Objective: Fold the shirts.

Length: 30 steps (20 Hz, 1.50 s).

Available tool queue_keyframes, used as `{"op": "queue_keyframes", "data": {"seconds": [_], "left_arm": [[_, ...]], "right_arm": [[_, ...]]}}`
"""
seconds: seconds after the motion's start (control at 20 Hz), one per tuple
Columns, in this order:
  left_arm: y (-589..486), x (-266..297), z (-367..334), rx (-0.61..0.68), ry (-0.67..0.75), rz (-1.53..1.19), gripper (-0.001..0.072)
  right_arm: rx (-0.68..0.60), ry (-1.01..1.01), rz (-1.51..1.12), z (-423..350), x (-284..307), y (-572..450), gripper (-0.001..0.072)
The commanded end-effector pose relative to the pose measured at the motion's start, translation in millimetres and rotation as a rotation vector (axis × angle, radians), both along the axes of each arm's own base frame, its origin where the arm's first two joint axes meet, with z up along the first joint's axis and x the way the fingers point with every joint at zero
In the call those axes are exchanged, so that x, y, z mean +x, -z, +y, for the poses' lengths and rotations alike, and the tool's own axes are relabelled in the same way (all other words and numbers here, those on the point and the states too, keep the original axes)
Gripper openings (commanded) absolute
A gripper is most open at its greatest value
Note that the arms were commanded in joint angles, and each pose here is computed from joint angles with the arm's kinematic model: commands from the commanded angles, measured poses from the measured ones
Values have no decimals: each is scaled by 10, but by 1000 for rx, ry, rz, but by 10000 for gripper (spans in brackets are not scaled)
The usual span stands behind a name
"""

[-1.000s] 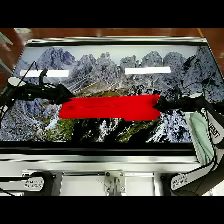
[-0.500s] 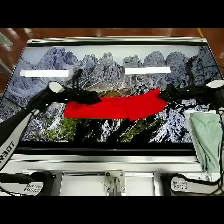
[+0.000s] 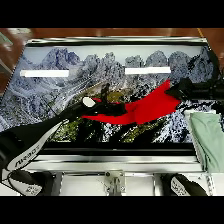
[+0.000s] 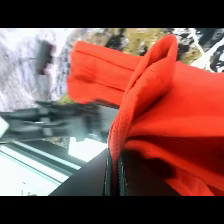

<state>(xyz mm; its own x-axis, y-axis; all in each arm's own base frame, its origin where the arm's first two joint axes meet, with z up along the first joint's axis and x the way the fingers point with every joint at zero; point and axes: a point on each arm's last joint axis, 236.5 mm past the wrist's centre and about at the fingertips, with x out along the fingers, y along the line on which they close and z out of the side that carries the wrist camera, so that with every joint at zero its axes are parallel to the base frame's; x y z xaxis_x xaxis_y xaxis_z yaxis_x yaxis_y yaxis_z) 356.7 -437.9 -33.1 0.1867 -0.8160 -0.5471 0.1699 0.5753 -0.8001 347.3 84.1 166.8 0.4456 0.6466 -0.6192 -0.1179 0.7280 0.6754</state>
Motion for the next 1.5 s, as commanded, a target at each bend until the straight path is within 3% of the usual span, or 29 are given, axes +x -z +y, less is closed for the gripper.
{"op": "queue_keyframes", "data": {"seconds": [0.0,0.2,0.35,0.5,0.6,0.75,1.0,1.25,1.3,1.35,1.4,1.45], "left_arm": [[48,-259,-477,-80,9,92,39],[1,-295,-841,-171,35,163,38],[-259,13,-585,-202,68,72,36],[-702,595,264,-87,82,-172,35],[-1219,1090,1120,4,-46,-322,35],[-2313,1399,2337,6,-274,-525,36],[-3488,1001,3516,47,-476,-754,37],[-3722,574,3625,77,-437,-789,37],[-3690,538,3585,76,-414,-777,37],[-3649,510,3544,76,-392,-764,38],[-3619,495,3517,76,-376,-755,38],[-3606,497,3505,75,-373,-752,37]], "right_arm": [[6,24,-34,61,-193,-259,64],[23,53,-32,93,-289,-375,63],[33,87,2,69,-282,-348,63],[6,84,11,238,-247,-291,63],[-74,60,-1,484,-161,-143,63],[-93,-25,-32,1175,79,137,63],[26,-96,54,2553,302,1046,63],[125,-17,262,3148,283,2007,64],[149,21,275,3181,336,2065,107],[171,60,268,3177,420,2063,310],[185,89,247,3160,504,2027,576],[196,107,215,3110,605,1949,624]]}}
